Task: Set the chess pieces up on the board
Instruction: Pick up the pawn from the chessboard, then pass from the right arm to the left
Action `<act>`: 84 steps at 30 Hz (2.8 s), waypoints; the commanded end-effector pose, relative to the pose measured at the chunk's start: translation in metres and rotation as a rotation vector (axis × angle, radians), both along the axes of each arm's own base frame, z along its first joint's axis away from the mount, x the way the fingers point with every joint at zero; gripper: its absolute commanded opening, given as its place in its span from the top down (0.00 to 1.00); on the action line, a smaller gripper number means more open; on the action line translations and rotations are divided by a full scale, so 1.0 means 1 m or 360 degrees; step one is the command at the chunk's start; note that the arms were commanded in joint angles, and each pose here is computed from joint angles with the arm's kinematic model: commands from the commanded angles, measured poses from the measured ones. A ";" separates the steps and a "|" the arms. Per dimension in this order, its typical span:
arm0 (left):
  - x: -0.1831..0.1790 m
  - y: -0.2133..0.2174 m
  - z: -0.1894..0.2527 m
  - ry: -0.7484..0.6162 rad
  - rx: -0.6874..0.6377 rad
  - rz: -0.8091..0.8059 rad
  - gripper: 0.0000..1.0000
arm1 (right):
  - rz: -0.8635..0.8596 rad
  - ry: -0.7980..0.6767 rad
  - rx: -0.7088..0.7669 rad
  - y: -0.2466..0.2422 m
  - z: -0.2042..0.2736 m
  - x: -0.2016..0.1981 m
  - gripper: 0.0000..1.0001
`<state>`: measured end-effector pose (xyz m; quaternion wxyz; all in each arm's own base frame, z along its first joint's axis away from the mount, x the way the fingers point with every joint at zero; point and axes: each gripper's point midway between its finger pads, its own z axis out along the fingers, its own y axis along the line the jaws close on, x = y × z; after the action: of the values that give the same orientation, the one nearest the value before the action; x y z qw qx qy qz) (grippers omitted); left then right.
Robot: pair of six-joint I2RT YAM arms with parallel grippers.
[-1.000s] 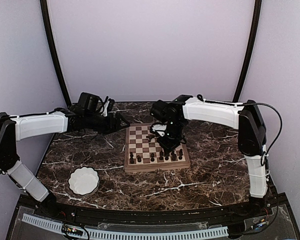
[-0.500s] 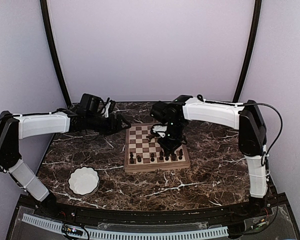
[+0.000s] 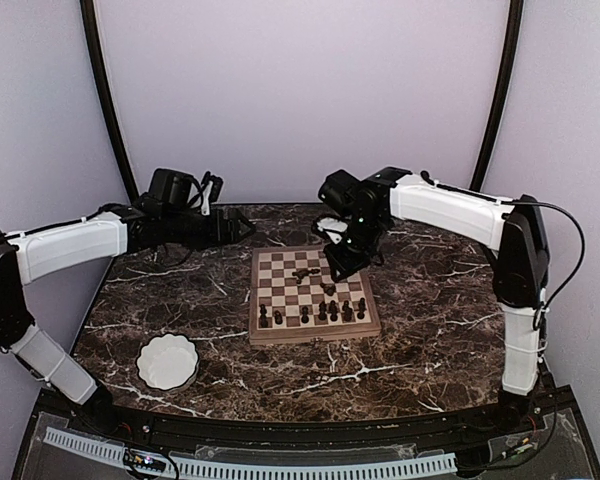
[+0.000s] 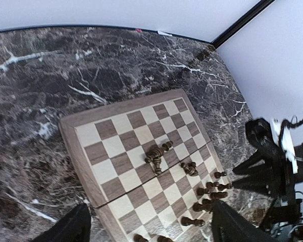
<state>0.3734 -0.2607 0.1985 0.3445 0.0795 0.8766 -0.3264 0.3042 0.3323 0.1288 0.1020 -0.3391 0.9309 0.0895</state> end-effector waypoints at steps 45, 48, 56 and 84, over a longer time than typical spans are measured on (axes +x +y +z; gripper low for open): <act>-0.003 0.003 0.017 -0.0027 -0.0064 -0.0002 0.31 | -0.0004 -0.0057 -0.0167 0.007 -0.081 0.047 0.92; -0.005 -0.010 0.008 0.0020 -0.0072 -0.0075 0.33 | -0.0006 -0.0063 -0.0152 0.008 -0.075 0.048 0.93; -0.015 -0.039 0.000 0.0099 -0.0128 -0.0278 0.36 | 0.0016 -0.0232 0.0066 0.018 -0.028 0.051 0.95; -0.025 -0.115 -0.019 0.0625 -0.0662 -0.0689 0.38 | 0.0470 -0.0295 0.0559 0.065 0.027 0.015 0.92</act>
<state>0.3499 -0.3604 0.1504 0.1143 0.1113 0.8384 -0.5211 0.3198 0.3798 0.1422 0.2129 -0.4371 0.8481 0.2104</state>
